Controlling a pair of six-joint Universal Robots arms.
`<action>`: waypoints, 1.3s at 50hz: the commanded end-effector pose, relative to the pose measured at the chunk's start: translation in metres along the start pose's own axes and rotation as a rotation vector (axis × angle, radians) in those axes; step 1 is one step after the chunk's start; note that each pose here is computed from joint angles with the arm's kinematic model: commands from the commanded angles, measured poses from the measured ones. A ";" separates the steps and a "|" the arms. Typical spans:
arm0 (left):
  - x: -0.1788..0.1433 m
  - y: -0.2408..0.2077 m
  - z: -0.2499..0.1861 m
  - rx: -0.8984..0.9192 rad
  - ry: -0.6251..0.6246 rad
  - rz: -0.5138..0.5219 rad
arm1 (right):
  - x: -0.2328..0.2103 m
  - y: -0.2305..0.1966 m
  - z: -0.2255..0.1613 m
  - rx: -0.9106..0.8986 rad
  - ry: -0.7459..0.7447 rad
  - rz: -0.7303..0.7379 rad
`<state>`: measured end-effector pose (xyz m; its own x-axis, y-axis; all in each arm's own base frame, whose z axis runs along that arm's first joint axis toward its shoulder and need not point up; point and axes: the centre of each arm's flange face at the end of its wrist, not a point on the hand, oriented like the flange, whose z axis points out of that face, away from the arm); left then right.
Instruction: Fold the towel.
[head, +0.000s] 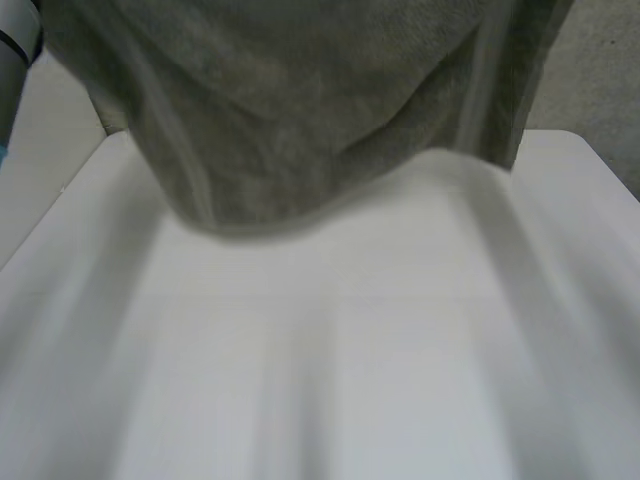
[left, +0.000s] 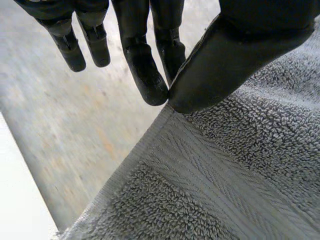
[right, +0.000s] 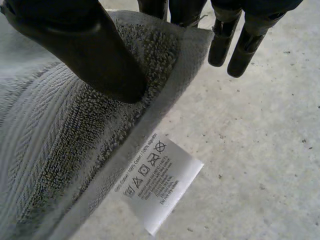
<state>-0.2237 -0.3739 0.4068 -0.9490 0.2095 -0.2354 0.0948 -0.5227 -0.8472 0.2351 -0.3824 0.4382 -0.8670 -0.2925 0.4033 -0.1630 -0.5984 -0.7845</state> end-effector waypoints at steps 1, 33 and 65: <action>0.009 0.026 -0.033 -0.102 0.043 -0.021 | 0.001 0.039 -0.030 -0.143 -0.091 0.037; -0.009 0.041 -0.190 -0.360 0.189 -0.052 | 0.006 0.071 -0.185 -0.509 -0.269 0.140; 0.037 0.211 -0.131 -0.725 0.364 -0.042 | -0.053 0.218 -0.142 -0.760 -0.395 0.021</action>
<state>-0.1948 -0.3590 0.1704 -0.8332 0.5303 -0.1570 0.2675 0.1379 -0.9536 0.1710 -0.3803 0.1963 -0.6731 -0.6137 0.4127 -0.5460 0.0360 -0.8370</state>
